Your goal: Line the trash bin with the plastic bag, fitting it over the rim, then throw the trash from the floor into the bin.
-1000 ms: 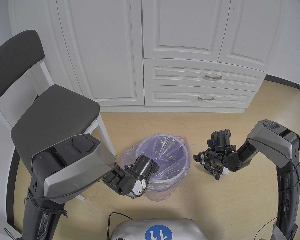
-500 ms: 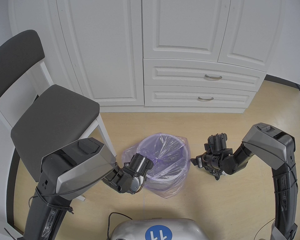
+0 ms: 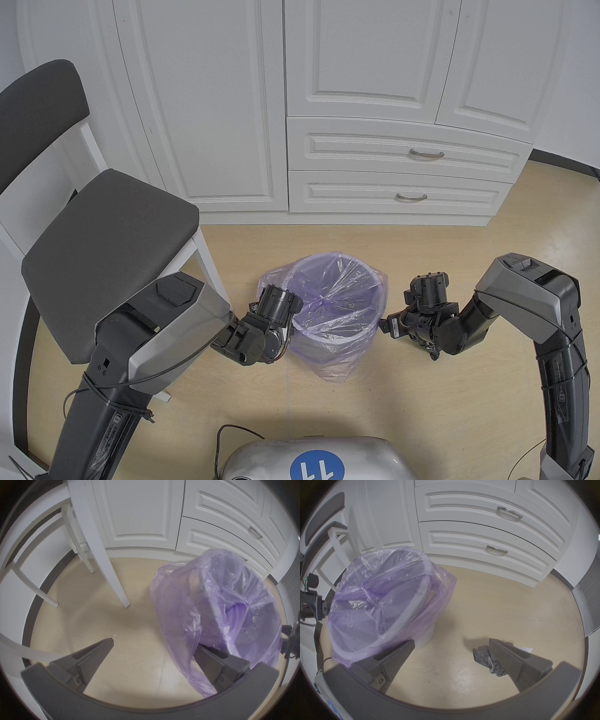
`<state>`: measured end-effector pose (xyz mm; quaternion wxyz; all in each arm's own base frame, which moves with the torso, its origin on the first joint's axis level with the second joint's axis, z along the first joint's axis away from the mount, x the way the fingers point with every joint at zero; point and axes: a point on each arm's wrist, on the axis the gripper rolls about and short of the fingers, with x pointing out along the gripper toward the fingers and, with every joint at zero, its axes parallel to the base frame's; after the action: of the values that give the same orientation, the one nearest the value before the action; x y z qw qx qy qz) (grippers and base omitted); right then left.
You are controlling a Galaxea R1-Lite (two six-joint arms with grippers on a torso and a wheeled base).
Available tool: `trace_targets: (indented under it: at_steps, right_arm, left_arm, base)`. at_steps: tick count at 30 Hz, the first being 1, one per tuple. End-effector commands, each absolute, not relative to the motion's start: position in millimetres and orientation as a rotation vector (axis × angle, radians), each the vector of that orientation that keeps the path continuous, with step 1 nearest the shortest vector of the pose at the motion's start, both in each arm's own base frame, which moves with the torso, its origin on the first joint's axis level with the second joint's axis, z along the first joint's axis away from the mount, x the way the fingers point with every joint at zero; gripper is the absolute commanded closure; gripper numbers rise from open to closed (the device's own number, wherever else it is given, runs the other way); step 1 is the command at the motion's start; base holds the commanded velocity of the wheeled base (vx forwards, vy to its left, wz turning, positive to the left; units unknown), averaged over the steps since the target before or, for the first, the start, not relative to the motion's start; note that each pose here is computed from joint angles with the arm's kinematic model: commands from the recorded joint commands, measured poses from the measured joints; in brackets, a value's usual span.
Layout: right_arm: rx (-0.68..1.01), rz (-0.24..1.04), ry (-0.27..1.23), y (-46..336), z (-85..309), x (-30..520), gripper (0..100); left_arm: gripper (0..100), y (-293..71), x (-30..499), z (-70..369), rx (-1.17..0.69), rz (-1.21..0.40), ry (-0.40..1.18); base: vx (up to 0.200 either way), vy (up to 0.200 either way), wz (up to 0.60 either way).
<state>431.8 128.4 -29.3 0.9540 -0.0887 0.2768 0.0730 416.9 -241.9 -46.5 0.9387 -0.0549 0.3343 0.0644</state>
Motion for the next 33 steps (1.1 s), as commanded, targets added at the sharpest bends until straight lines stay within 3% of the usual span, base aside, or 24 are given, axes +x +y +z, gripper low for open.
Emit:
trace_targets:
  at_steps: [1,15,21,24,30,33]
  right_arm:
    - [-0.177,0.146,0.57,129.2,-39.9,435.9,0]
    - [-0.176,0.133,0.574,124.1,-46.4,440.6,0]
    - [-0.183,0.151,0.572,121.9,-26.0,427.3,0]
    - [-0.214,0.19,0.579,121.2,-13.5,413.6,0]
    - [-0.333,0.383,0.637,115.9,-8.1,374.9,0]
    - [-0.361,0.456,0.604,131.0,-10.9,363.6,0]
  left_arm:
    - [0,-234.3,436.4,-55.4,-0.115,0.142,0.661]
    - [0,-220.1,444.3,-55.7,-0.133,0.117,0.684]
    - [0,-217.2,425.8,-43.0,-0.172,0.056,0.636]
    - [0,-215.4,412.4,-32.7,-0.173,-0.031,0.6]
    - [0,-198.7,377.4,-27.4,-0.101,-0.176,0.535]
    - [0,-194.8,361.8,-31.9,-0.078,-0.231,0.525]
  base:
    - [0.0,0.0,0.0]
    - [0.0,0.0,0.0]
    - [0.0,0.0,0.0]
    - [0.0,0.0,0.0]
    - [0.0,0.0,0.0]
    - [0.0,0.0,0.0]
